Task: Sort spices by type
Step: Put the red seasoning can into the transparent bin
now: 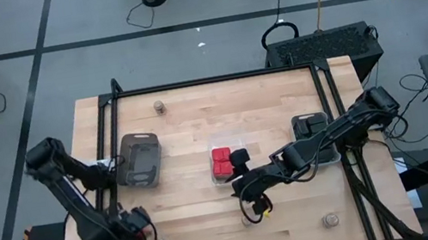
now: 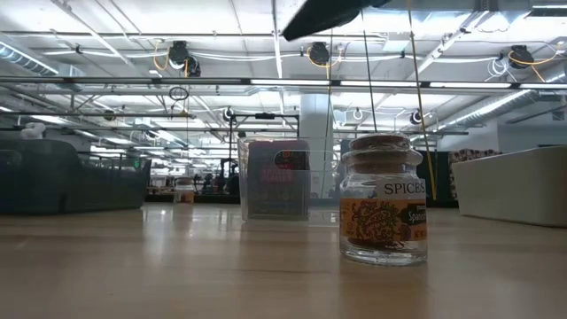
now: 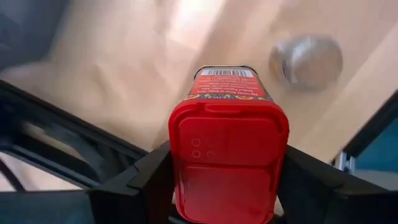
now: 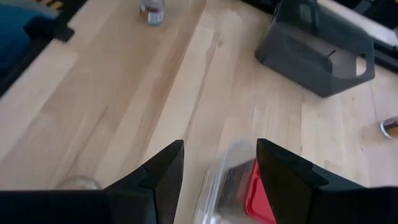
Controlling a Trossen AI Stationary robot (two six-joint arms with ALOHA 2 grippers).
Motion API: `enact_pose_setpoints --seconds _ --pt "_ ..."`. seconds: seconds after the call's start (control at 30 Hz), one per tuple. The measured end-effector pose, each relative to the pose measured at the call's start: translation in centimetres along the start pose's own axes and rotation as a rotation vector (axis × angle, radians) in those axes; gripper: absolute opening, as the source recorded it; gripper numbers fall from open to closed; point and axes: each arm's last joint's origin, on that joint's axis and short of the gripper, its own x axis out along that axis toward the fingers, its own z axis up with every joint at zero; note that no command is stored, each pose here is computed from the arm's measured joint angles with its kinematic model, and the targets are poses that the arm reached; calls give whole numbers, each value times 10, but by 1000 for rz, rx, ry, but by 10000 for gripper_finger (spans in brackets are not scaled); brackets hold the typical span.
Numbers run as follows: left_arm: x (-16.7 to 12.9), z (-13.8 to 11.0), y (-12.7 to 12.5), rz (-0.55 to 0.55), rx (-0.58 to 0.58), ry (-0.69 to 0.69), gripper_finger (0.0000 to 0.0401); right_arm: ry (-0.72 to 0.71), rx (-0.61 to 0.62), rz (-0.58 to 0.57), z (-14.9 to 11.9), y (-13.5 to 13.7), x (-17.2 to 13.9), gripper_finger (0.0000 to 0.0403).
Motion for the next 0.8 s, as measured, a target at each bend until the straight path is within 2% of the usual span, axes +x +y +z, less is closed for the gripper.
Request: enact_pose_setpoints --seconds 0.13,0.27,0.37,0.47,0.67,0.8 --pt "-21 14 21 -27 -2 -100 228 74 -5 -15 -7 -2 -5 185" --pt "-38 34 40 -65 15 -234 228 157 40 -124 -14 -6 -13 185" --pt "-46 53 51 -52 42 -365 228 176 75 -156 -15 -9 -20 185" --pt "-51 76 60 -16 90 -463 228 193 101 -156 -17 -10 -25 185" --pt "-59 136 68 -47 247 -633 228 272 114 -167 -25 -17 -25 185" --pt "-64 169 86 19 314 -730 229 341 162 -198 -33 -29 -24 185"
